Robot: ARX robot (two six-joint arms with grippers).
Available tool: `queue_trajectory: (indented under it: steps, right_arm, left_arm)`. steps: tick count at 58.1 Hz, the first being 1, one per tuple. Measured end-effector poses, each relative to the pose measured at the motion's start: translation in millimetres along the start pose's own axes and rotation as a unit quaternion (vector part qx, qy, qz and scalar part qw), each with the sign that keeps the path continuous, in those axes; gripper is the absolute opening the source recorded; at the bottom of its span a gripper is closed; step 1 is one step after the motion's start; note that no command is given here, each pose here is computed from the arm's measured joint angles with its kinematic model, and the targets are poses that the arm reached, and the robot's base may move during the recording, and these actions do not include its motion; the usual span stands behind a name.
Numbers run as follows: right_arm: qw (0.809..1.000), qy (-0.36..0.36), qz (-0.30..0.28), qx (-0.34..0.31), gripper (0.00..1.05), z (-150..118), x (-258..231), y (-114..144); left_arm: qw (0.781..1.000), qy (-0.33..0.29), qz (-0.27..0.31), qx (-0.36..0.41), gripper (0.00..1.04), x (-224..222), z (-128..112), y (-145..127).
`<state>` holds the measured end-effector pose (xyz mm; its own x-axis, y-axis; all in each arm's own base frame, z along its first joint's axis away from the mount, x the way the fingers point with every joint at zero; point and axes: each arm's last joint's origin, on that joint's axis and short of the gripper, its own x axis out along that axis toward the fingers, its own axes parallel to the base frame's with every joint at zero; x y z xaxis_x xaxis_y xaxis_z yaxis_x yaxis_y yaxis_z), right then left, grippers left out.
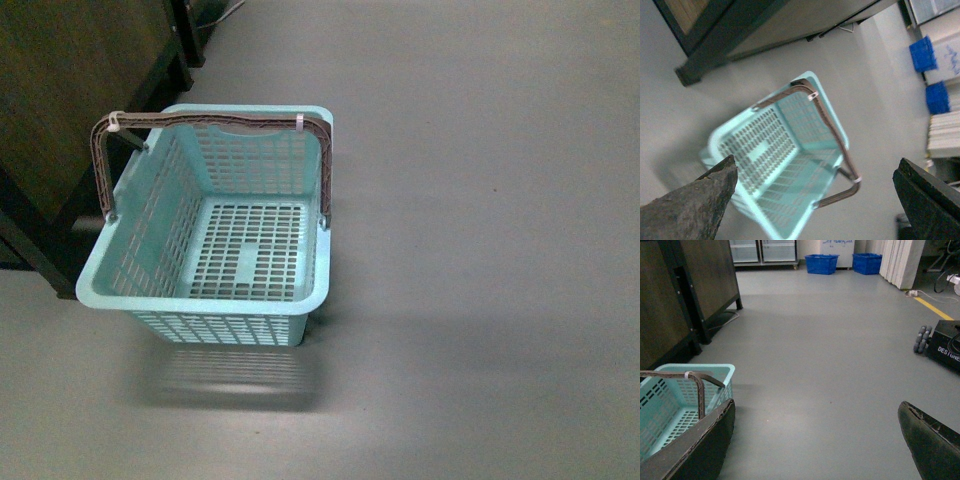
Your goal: Pick mango and avocado into basket
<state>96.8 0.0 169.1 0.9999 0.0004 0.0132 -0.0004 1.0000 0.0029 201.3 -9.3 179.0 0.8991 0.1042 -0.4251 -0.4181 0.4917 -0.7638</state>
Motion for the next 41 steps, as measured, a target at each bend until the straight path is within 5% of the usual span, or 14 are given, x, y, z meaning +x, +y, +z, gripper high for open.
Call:
queue_trajectory:
  steps: [17, 29, 41]
  right_arm:
    - [1.0, 0.0, 0.0, 0.0, 0.96, 0, 0, 0]
    - [1.0, 0.0, 0.0, 0.0, 0.96, 0, 0, 0]
    - [1.0, 0.0, 0.0, 0.0, 0.96, 0, 0, 0]
  left_arm:
    - [0.987, 0.065, -0.017, -0.145, 0.96, 128, -45, -32]
    - [0.976, 0.122, -0.038, -0.174, 0.96, 222, -104, -55]
    - [0.974, 0.118, -0.052, -0.184, 0.96, 268, -122, -55]
